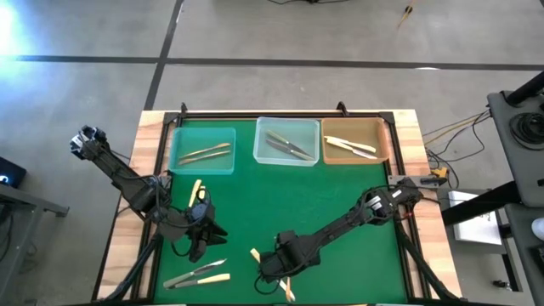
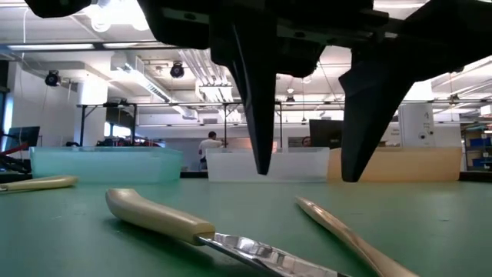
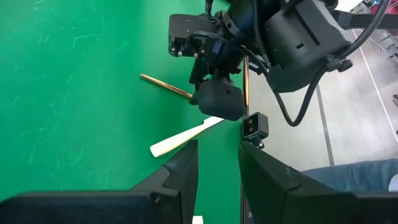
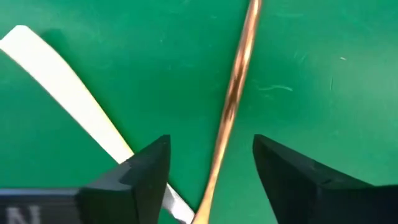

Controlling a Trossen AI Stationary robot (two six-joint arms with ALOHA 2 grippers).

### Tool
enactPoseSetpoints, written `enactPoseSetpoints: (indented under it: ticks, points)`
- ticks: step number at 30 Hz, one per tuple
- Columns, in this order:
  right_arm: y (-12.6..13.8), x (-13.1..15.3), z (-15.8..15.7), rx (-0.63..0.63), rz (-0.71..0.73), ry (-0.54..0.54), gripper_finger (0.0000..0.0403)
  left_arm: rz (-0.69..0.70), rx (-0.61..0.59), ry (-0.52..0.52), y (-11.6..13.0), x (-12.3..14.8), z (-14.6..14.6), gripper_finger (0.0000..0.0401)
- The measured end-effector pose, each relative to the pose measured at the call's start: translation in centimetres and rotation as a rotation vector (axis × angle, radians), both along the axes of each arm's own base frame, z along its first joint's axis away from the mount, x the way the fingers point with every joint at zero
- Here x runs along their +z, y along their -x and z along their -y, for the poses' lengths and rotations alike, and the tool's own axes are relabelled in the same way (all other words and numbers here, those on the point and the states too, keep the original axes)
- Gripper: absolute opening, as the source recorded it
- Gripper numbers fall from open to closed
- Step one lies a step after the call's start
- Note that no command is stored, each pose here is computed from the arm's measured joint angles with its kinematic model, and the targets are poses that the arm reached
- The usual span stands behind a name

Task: Sort silverware by color (type)
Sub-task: Put the gold knife into the blue bin

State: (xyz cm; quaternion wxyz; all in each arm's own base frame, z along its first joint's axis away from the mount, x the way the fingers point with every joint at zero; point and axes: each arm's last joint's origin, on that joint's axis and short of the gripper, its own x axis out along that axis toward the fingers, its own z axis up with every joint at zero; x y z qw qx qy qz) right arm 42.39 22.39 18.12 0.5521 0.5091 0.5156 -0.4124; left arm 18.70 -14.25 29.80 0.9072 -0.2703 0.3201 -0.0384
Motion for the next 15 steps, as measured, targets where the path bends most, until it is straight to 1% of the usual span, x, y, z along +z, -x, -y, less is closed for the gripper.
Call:
enactPoseSetpoints:
  ticks: [3, 7, 9, 13, 15]
  points:
    - [0.1, 0.0, 0.1, 0.013, -0.014, 0.007, 0.0242, 0.0, 0.0, 0.0, 0.0, 0.0, 0.0, 0.0098]
    - [0.4, -0.1, 0.2, 0.017, -0.038, 0.028, 0.0251, 0.0, 0.0, -0.001, 0.0, 0.0, 0.0, 0.0098]
    - [0.4, -0.4, 0.4, 0.028, -0.031, 0.051, 0.0249, 0.0, 0.0, 0.0, 0.0, 0.0, 0.0, 0.0098]
    - [0.3, -1.6, 0.6, -0.001, -0.051, 0.001, 0.0234, -0.001, 0.0, -0.001, 0.0, 0.0, 0.0, 0.0098]
    - [0.3, -2.2, 0.6, 0.001, -0.049, -0.006, 0.0225, 0.0, 0.0, -0.001, 0.0, 0.0, 0.0, 0.0098]
